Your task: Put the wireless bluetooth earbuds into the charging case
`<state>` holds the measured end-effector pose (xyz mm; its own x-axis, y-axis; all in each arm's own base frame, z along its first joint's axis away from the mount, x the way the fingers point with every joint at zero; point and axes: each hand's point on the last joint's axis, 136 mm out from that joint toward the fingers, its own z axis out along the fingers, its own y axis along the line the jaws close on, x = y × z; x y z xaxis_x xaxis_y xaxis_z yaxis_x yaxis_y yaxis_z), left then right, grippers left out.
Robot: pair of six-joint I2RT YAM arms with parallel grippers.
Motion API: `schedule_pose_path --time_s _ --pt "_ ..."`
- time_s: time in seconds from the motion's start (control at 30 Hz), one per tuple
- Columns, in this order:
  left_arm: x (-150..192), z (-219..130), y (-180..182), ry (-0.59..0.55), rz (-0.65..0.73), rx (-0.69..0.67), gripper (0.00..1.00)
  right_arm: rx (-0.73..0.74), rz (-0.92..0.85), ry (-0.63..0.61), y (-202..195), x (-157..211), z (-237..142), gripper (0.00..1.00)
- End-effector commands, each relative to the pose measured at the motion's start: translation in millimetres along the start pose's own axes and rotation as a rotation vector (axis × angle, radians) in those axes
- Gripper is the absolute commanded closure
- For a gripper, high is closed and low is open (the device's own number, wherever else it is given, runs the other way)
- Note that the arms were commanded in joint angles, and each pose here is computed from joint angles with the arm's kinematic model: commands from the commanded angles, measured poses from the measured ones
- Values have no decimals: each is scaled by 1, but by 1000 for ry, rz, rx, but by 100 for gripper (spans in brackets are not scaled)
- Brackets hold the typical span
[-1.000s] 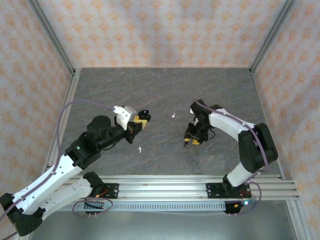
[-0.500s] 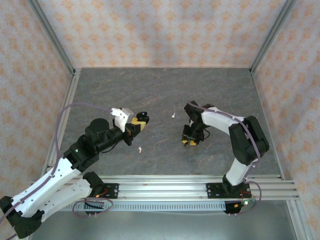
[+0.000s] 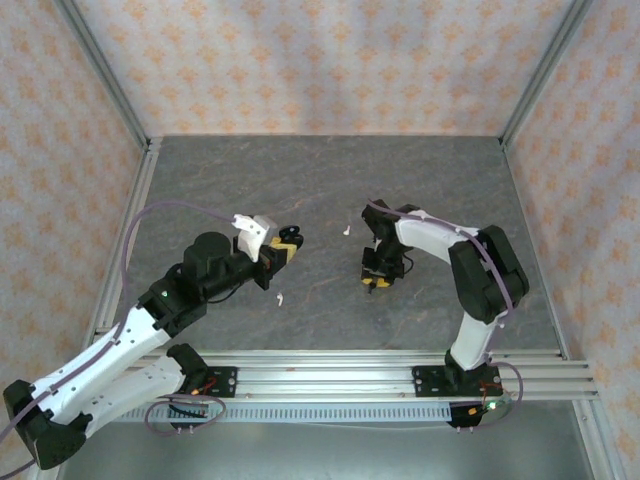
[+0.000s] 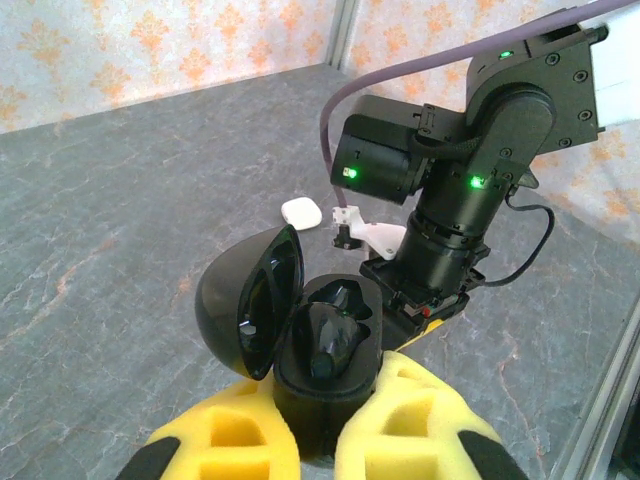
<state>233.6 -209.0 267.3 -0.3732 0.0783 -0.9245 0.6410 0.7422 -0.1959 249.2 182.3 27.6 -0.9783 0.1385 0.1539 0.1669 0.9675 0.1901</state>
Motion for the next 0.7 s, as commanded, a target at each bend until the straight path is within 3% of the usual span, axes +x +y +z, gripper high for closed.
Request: schedule_pose_path --time_s 0.0,0.67 --pt "-19 -2 -6 -52 29 18 100 56 -17 12 -5 0 2 70" --pt "-21 1 -8 -46 27 28 100 98 -26 72 -10 10 7 71"
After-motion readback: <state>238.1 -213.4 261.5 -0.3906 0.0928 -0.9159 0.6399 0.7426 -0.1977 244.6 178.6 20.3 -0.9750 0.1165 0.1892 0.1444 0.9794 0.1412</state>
